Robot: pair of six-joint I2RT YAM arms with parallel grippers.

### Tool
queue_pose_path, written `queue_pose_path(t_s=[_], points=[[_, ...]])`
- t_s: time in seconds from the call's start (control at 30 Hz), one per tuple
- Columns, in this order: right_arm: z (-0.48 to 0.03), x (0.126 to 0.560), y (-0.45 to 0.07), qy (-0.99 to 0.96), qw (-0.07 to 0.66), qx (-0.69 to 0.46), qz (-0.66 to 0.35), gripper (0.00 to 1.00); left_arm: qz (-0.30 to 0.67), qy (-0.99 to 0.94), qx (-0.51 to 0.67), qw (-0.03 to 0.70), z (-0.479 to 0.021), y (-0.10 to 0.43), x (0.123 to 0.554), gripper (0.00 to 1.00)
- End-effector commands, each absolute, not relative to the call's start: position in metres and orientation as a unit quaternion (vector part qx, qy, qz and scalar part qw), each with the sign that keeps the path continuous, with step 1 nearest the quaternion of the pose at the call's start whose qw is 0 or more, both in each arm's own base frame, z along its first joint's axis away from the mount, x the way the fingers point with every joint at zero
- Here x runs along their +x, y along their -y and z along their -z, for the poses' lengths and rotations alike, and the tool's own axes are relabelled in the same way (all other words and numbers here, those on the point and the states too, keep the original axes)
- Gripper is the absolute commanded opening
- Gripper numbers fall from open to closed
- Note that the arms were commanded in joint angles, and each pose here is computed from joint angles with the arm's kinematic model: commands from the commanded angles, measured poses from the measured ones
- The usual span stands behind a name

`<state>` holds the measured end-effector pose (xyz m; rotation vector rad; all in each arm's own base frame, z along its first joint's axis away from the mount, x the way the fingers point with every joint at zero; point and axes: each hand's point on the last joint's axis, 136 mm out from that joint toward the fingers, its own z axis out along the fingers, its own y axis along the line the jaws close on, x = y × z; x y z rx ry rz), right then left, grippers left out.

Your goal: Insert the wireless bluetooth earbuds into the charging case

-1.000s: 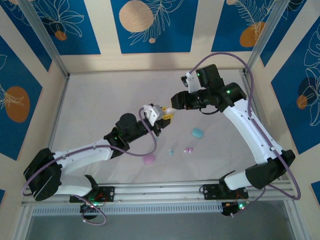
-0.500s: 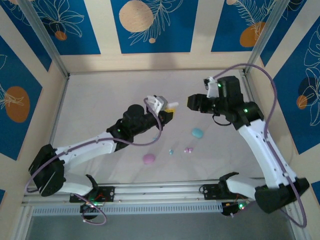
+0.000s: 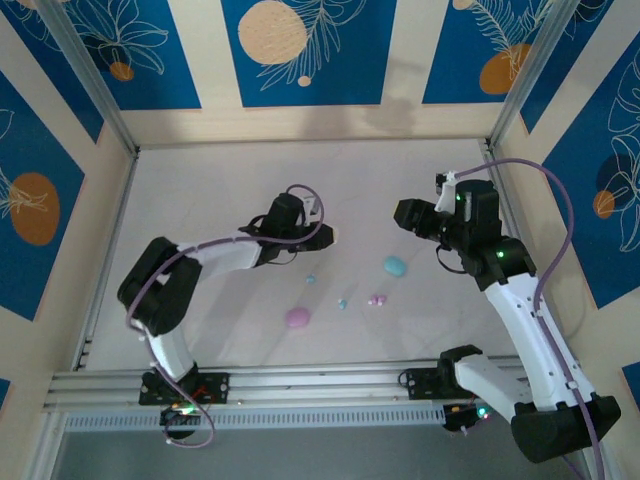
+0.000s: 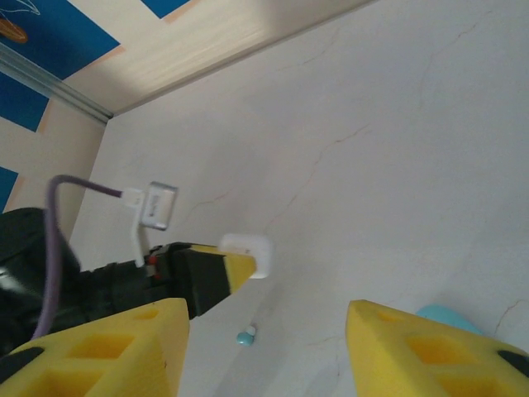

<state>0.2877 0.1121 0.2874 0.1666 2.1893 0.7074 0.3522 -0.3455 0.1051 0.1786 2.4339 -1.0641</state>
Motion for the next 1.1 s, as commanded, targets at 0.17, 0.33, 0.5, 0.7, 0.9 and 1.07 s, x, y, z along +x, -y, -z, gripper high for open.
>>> queue_pose_path(t_s=[0.17, 0.33, 0.5, 0.7, 0.9, 1.07], points=[[-0.283, 0.288, -0.119, -0.862, 0.401, 0.058, -0.304, 0.54, 0.369, -0.912, 0.012, 0.177, -0.079, 0.352, 0.378, 0.09], [-0.273, 0.288, -0.122, -0.870, 0.380, 0.063, -0.308, 0.54, 0.352, -0.921, -0.005, 0.168, -0.062, 0.345, 0.389, 0.12], [-0.269, 0.284, -0.141, -0.882, 0.304, 0.043, -0.357, 0.54, 0.333, -0.932, -0.007, 0.143, -0.048, 0.330, 0.388, 0.14], [-0.249, 0.284, -0.155, -0.903, 0.217, 0.022, -0.370, 0.58, 0.313, -0.939, -0.017, 0.142, -0.039, 0.315, 0.394, 0.27], [-0.203, 0.290, -0.134, -0.939, 0.172, 0.044, -0.294, 0.61, 0.277, -0.949, -0.014, 0.147, -0.036, 0.300, 0.395, 0.44], [-0.175, 0.295, -0.120, -0.943, 0.147, 0.069, -0.289, 0.62, 0.243, -0.957, -0.006, 0.157, -0.041, 0.286, 0.396, 0.51]])
